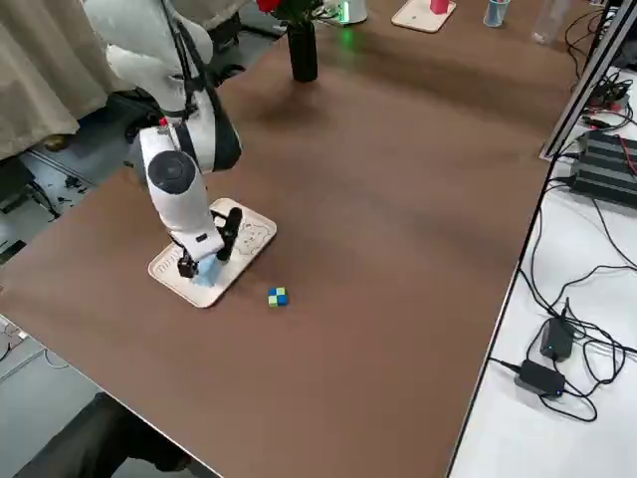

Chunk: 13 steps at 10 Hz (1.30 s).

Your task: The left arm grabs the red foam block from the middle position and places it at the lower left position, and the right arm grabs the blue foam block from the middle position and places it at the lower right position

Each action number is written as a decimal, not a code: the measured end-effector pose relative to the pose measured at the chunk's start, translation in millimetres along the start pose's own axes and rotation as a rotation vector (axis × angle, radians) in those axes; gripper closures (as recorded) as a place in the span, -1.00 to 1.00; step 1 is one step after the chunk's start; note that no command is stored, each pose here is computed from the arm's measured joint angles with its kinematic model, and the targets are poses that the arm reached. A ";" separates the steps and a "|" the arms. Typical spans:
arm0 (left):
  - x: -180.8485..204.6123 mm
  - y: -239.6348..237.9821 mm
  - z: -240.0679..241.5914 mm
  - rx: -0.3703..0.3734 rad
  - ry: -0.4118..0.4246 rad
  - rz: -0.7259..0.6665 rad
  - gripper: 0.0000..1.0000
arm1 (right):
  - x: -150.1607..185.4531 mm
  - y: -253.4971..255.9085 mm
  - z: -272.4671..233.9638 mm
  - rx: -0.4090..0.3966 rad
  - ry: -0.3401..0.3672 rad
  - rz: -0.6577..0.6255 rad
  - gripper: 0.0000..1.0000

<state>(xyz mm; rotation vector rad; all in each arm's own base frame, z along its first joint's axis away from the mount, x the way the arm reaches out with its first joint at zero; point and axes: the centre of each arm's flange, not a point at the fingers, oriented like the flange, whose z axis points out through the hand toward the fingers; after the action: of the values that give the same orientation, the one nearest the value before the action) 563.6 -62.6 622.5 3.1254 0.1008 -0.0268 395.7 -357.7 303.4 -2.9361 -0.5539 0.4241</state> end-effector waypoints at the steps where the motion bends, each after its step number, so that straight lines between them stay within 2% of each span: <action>1: -0.2 1.4 0.1 0.015 0.003 0.007 -1.00 | 13.4 -2.5 -50.3 -0.007 -0.013 -0.002 -1.00; 3: -0.2 1.6 -0.2 0.025 0.005 0.032 -1.00 | 53.8 -21.0 -120.8 -0.071 0.002 0.043 -1.00; 6: -0.3 2.0 -0.2 0.025 0.004 0.054 -1.00 | 141.5 -88.8 -170.4 -0.155 0.059 0.114 -1.00; 8: -0.2 1.4 -0.3 0.025 0.004 0.053 -1.00 | 180.3 -130.9 -175.6 -0.162 0.081 0.165 -1.00; 10: 0.0 0.3 -0.4 0.025 0.005 0.051 -1.00 | 211.1 -169.7 -188.6 -0.116 0.154 0.227 -1.00; 13: 0.5 -2.3 -0.4 0.025 0.004 0.047 -1.00 | 237.6 -213.7 -241.1 -0.134 0.264 0.292 -1.00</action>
<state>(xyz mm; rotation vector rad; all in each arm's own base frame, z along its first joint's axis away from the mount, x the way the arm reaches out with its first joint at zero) 564.0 -60.3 622.9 3.1517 0.0274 -0.0210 606.8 -87.8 510.5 -3.1400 -0.1249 0.0205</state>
